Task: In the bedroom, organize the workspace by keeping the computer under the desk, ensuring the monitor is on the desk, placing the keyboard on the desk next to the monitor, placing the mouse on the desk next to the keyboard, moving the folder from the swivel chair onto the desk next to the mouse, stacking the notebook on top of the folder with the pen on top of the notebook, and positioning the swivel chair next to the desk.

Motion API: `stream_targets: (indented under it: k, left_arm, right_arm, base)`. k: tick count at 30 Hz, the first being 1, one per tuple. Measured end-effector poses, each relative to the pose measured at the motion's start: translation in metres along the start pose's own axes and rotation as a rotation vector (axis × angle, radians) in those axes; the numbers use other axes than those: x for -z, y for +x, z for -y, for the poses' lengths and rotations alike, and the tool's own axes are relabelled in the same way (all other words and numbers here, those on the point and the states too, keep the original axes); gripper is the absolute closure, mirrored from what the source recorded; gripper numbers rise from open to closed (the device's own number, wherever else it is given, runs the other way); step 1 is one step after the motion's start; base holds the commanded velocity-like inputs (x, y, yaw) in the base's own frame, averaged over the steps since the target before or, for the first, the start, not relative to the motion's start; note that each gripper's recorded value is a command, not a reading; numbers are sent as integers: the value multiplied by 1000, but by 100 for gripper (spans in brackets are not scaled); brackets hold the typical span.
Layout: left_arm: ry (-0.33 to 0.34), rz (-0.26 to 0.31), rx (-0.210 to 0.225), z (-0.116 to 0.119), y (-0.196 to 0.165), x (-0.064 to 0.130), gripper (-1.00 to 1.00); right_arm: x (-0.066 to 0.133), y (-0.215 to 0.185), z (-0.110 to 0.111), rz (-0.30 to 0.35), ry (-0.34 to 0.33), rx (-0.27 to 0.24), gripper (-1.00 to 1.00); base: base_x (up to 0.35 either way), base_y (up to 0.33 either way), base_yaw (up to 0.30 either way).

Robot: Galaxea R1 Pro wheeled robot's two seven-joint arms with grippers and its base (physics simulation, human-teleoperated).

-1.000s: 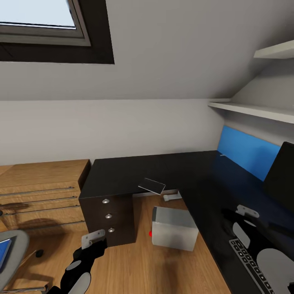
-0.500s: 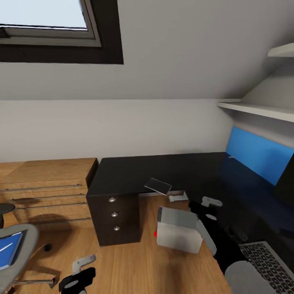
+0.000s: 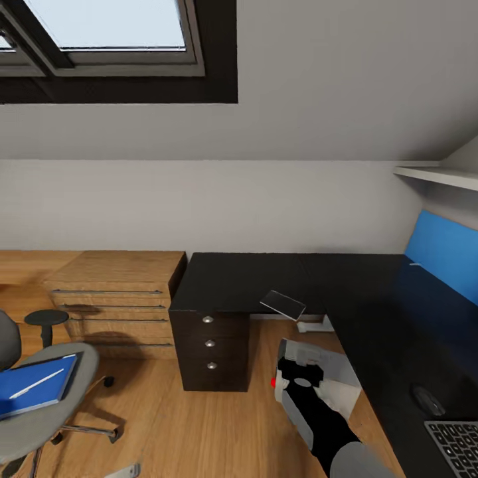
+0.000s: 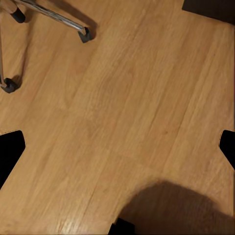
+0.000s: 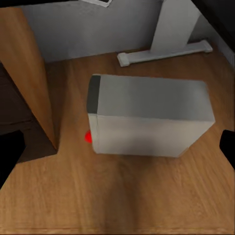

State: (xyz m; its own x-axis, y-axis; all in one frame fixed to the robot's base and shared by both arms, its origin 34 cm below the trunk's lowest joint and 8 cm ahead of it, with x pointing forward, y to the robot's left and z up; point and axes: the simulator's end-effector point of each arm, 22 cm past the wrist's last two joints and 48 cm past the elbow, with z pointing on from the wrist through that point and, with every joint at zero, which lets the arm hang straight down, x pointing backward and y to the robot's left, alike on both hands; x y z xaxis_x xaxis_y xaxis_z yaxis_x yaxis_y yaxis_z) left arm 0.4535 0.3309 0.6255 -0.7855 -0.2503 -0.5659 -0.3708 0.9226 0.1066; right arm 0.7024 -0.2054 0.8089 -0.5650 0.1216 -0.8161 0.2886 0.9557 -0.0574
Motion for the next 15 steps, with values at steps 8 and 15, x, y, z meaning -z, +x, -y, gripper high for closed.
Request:
stream_targets:
  k: [8, 15]
  left_arm:
    - [13, -9, 2, -1, 6, -2, -100]
    - [-4, -25, 1, -9, 13, -3, -100]
  right_arm:
    - [7, 127, 17, -57, 41, 58, -100]
    - [22, 194, 22, -147, -41, 123, -100]
  base:
    - [0, 0, 268]
    - [0, 0, 97]
